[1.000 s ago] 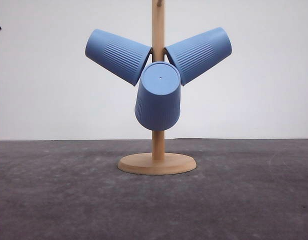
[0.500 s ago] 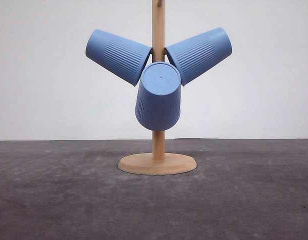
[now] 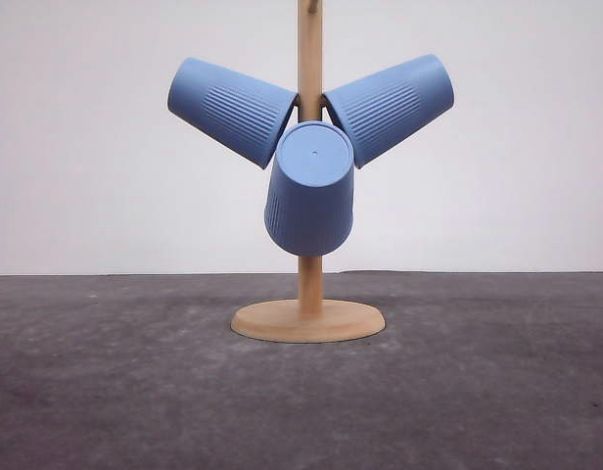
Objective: Place three cups
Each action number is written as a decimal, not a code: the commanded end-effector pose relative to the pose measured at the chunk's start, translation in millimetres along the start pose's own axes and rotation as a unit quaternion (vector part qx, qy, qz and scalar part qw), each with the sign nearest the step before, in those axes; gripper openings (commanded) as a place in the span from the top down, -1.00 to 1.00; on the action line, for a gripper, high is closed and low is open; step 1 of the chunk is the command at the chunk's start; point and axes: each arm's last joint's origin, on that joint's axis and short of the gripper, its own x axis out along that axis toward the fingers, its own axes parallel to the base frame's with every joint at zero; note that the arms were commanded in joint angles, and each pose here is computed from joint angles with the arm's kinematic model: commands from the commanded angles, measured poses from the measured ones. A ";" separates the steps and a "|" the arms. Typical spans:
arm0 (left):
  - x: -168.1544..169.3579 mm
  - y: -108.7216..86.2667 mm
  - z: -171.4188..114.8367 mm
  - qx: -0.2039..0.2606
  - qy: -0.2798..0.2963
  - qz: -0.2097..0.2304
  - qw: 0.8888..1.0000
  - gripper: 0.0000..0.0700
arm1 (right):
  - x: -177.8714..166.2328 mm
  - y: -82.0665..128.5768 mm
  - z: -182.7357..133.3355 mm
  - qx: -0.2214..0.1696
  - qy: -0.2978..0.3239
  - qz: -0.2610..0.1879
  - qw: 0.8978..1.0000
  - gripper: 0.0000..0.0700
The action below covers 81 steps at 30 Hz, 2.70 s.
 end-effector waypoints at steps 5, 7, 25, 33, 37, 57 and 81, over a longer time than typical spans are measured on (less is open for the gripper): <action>0.9 -1.0 -4.3 -0.010 0.006 0.003 1.000 1.00 | -0.4 -0.4 3.8 0.000 -0.009 -0.001 1.000 0.97; 1.0 -0.9 -4.2 -0.010 0.005 0.003 1.000 1.00 | -0.4 -0.4 3.8 0.000 -0.009 -0.001 1.000 0.97; 1.0 -0.9 -4.3 -0.010 0.006 0.003 1.000 1.00 | -0.4 -0.3 3.9 -0.001 -0.009 -0.001 1.000 0.97; 1.0 -0.9 -4.2 -0.010 0.006 0.003 1.000 1.00 | -3.8 2.1 9.6 -0.059 -0.136 -0.008 0.989 0.97; 1.0 -0.9 -4.3 -0.010 0.006 0.003 1.000 1.00 | 10.1 2.2 -13.8 -0.040 -0.214 -0.011 0.976 0.97; 1.0 -1.0 -4.3 -0.010 0.006 0.003 1.000 1.00 | 44.2 -0.3 -142.7 -0.020 -0.276 -0.118 0.954 0.97; 1.0 -0.9 -4.3 -0.010 0.006 0.003 1.000 1.00 | 42.4 -0.8 -145.4 -0.015 -0.274 -0.130 0.953 0.97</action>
